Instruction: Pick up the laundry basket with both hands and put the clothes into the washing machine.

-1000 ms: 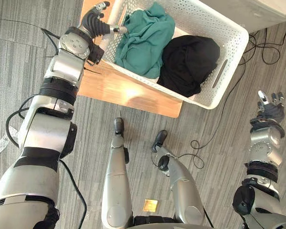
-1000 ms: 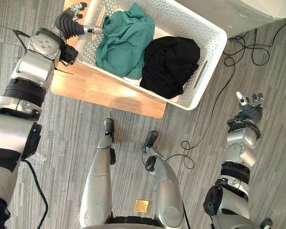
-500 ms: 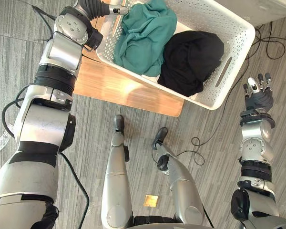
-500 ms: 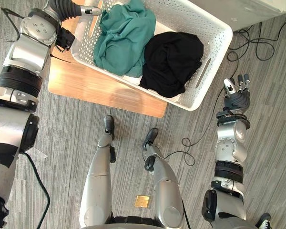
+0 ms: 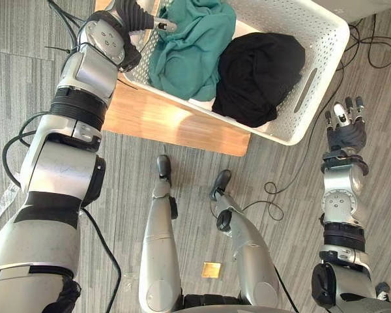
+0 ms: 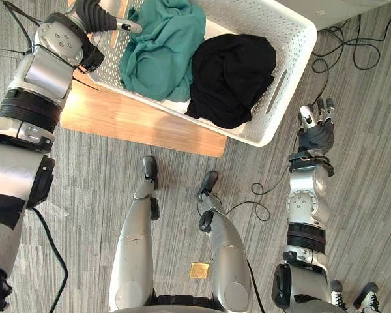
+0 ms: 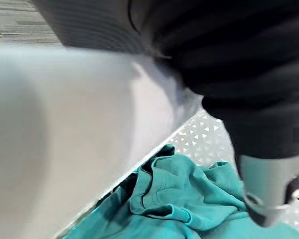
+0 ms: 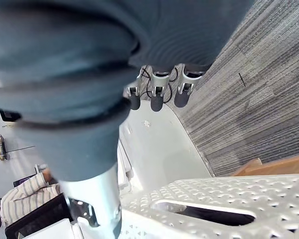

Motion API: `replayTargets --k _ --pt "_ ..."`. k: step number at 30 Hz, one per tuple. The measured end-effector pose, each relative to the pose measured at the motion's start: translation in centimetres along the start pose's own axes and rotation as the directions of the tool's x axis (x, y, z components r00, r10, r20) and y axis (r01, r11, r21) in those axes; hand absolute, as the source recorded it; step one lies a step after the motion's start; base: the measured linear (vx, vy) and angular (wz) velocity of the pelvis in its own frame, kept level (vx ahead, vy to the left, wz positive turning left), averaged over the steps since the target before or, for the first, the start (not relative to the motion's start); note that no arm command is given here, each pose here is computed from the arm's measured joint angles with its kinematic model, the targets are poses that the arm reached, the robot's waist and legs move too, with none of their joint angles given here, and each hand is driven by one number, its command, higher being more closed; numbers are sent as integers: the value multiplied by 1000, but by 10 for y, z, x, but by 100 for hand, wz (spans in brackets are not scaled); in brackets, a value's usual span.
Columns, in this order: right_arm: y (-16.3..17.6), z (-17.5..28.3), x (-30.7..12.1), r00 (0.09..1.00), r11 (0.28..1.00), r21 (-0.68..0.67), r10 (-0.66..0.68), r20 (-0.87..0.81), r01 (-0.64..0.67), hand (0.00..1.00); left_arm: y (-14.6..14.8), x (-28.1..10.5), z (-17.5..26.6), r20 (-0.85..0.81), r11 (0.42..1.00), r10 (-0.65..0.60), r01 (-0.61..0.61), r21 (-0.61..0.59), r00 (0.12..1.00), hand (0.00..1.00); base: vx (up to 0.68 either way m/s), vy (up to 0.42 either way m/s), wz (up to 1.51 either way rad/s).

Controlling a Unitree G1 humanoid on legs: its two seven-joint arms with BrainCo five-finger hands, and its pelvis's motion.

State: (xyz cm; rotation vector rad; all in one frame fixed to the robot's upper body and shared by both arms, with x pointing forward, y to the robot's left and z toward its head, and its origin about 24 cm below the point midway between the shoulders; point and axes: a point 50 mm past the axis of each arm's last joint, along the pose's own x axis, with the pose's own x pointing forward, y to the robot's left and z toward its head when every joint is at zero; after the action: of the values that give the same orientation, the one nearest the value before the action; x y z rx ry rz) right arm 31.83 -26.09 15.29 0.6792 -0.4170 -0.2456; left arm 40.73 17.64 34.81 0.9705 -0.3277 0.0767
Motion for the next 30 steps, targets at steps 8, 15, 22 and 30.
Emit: replayTargets --k 8,15,22,30 --pt "33 5 13 993 991 70 110 28 -112 0 1 0 0 -6 1000 13 -13 0 1000 0 44 -4 -2" --pt "74 25 36 967 968 -35 251 48 -250 0 -1 0 0 -12 1000 23 -23 -11 1000 0 44 -2 0" --pt "86 22 56 964 952 -157 260 -49 -264 0 0 0 -3 -27 999 20 -21 -25 999 0 42 -5 0" --pt "81 17 42 950 915 -259 291 -110 -310 0 12 -2 -9 -33 999 9 -7 40 999 0 40 -3 3"
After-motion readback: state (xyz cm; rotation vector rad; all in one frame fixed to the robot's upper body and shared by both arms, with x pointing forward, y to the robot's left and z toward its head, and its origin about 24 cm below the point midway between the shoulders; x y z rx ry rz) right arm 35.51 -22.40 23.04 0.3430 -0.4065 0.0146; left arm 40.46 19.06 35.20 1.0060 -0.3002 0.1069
